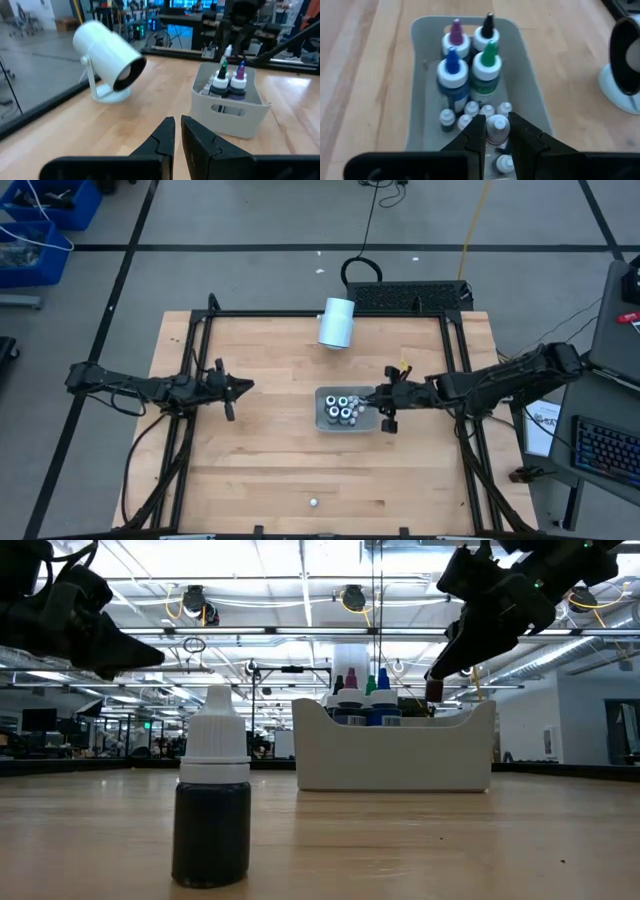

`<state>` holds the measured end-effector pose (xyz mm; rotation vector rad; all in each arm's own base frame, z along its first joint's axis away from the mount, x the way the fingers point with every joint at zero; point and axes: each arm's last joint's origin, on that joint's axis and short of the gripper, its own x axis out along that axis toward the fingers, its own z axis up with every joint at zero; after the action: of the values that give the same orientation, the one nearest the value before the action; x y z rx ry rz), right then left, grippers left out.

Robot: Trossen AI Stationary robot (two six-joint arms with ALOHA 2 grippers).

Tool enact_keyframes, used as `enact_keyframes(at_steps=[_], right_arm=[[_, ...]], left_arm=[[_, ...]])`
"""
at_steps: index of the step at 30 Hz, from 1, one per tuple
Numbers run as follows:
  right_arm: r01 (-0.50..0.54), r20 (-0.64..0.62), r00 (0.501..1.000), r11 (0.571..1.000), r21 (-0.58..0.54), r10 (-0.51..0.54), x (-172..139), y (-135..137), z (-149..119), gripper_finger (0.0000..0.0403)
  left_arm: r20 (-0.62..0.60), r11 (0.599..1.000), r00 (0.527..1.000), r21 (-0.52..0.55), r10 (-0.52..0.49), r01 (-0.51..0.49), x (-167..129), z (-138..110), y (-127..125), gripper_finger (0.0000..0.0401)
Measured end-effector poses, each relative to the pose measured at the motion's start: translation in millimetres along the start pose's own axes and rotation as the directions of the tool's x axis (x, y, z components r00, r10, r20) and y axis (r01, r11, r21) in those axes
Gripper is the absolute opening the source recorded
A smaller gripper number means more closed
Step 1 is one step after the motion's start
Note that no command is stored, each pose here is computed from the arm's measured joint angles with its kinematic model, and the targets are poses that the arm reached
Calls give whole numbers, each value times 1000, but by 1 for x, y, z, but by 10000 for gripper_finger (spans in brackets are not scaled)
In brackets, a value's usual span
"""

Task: Pick & Place food coloring
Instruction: Put the small red food coloring bottle into the gray bin

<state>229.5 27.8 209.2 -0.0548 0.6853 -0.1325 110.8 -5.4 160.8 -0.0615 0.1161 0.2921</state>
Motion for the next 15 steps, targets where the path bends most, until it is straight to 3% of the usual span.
enact_keyframes(at_steps=[6,15], right_arm=[[-42,0,999,999,12,42,2,-2,1,50],[-63,-84,994,998,6,63,31,6,-10,50]], left_arm=[[58,999,998,46,-7,4,0,6,-1,35],[110,1000,994,20,-10,8,-1,11,-1,35]])
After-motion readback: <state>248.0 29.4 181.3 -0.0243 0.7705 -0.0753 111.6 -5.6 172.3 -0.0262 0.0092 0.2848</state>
